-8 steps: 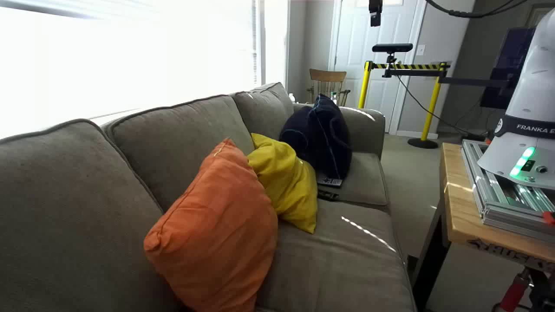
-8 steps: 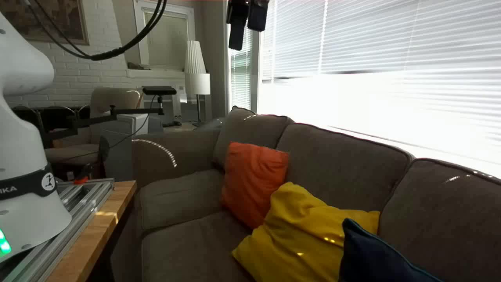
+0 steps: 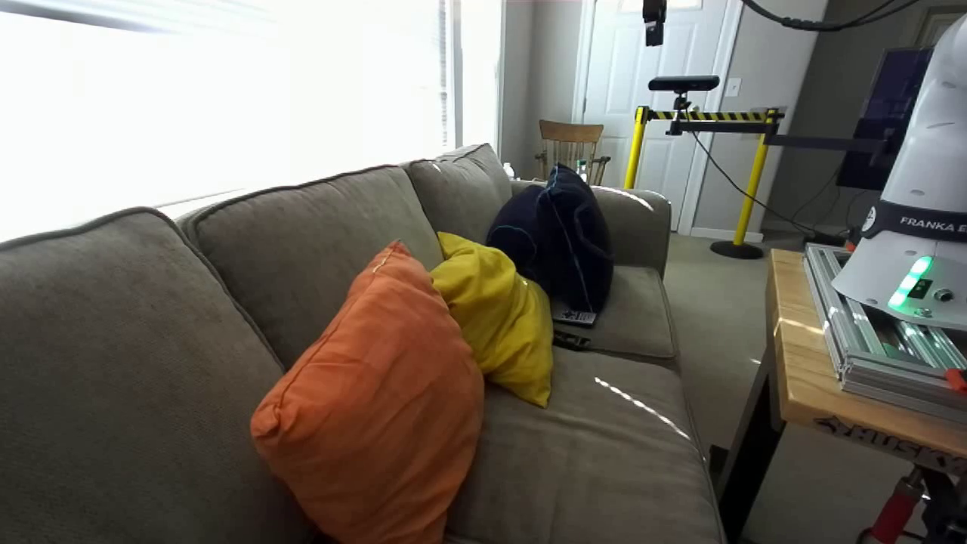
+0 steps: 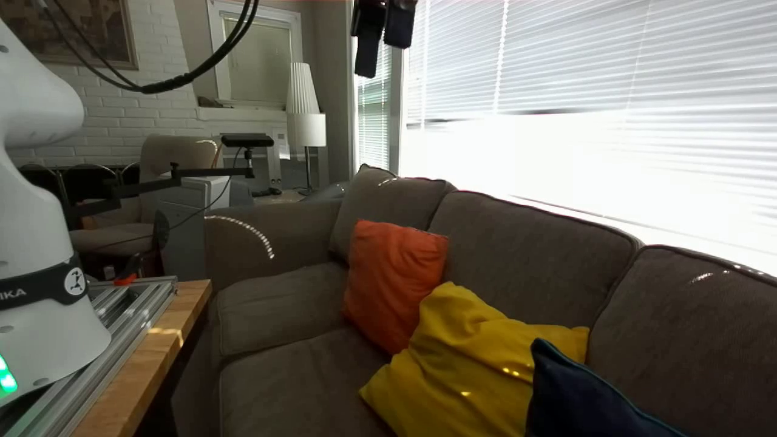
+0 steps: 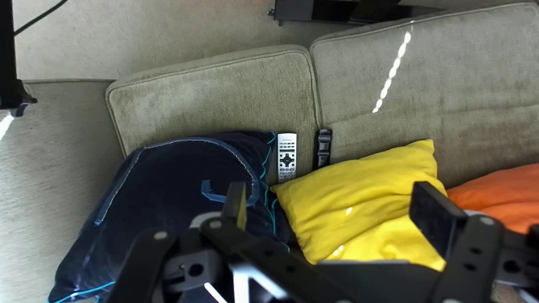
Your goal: Move one black pillow to the left.
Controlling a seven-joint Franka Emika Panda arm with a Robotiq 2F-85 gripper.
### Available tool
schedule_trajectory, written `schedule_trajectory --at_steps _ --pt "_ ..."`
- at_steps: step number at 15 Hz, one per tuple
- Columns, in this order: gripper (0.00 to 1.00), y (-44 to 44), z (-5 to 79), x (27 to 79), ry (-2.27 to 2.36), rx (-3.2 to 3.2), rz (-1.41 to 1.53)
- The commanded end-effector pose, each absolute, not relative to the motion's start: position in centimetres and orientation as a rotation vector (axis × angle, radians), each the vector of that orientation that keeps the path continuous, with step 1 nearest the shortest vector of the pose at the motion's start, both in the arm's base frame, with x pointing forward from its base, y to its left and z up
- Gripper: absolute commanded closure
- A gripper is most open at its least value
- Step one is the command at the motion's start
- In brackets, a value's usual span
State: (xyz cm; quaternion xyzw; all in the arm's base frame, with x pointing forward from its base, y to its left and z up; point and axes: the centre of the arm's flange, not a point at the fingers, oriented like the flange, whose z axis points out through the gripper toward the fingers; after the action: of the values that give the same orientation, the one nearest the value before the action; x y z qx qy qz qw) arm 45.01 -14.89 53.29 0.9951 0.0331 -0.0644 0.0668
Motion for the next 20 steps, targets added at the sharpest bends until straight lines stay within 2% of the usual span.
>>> schedule_trajectory --at_steps 1,4,11,13,19,20 --pt "0.00 -14.9 53.3 45.0 0.100 3.000 -0.194" --pt "0.00 -14.8 52.7 45.8 -0.003 2.952 -0.215" --pt "0.00 -16.8 48.2 53.1 -0.598 2.985 -0.060" --pt "0.00 -17.5 48.0 53.8 -0.657 2.981 0.104" --pt "0.00 -17.7 48.0 53.5 -0.680 2.951 0.104" --pt "0.00 -17.7 47.1 54.2 -0.711 2.897 0.202"
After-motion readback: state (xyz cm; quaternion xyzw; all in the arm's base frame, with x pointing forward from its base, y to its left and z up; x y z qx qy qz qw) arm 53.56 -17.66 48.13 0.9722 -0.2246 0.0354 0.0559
